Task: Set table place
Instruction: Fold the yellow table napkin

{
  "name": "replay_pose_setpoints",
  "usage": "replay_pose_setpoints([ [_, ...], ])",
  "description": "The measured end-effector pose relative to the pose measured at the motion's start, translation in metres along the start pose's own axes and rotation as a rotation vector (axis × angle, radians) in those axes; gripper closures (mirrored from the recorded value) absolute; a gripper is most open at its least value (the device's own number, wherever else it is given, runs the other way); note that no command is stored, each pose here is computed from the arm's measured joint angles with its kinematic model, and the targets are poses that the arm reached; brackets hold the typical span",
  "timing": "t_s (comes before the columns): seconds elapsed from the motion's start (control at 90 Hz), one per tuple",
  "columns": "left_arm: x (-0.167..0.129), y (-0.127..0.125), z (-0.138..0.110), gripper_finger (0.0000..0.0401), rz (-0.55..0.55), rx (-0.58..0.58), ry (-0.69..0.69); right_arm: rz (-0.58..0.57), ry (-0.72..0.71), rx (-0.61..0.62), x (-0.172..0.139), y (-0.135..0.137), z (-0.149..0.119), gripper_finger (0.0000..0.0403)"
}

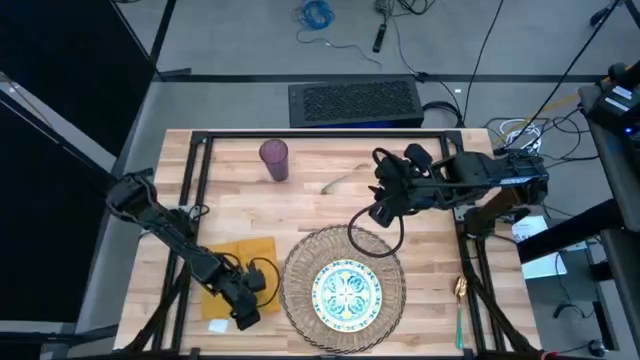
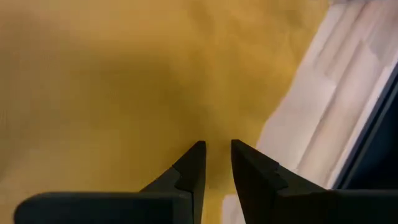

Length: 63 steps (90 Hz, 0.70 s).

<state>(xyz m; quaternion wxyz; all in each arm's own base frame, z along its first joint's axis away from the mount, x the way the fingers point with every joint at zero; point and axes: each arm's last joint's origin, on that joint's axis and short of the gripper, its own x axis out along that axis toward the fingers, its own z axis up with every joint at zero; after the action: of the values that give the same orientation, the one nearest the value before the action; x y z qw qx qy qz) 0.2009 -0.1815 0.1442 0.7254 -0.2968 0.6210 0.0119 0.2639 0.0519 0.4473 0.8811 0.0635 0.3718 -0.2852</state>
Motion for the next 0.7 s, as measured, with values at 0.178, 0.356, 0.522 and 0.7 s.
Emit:
replay_pose_setpoints([
  [0.178, -0.0001, 0.0001, 0.0004, 0.0341, -0.01, -0.003, 0.021, 0.016, -0.023, -0.017, -0.0001, 0.0018, 0.0025, 0.0236],
  [0.356, -0.0001, 0.0, 0.0001, 0.0341, -0.014, -0.003, 0.033, 0.016, -0.024, -0.046, -0.0003, 0.0017, 0.0026, 0.0236],
  [0.522, -0.0001, 0.0, 0.0003, 0.0341, -0.011, -0.003, 0.025, 0.016, -0.025, -0.067, -0.0004, 0.0015, 0.0027, 0.0236],
  [0.7, -0.0001, 0.0002, 0.0004, 0.0341, -0.006, -0.006, 0.015, 0.017, -0.026, -0.085, -0.0005, 0.0015, 0.0027, 0.0236],
])
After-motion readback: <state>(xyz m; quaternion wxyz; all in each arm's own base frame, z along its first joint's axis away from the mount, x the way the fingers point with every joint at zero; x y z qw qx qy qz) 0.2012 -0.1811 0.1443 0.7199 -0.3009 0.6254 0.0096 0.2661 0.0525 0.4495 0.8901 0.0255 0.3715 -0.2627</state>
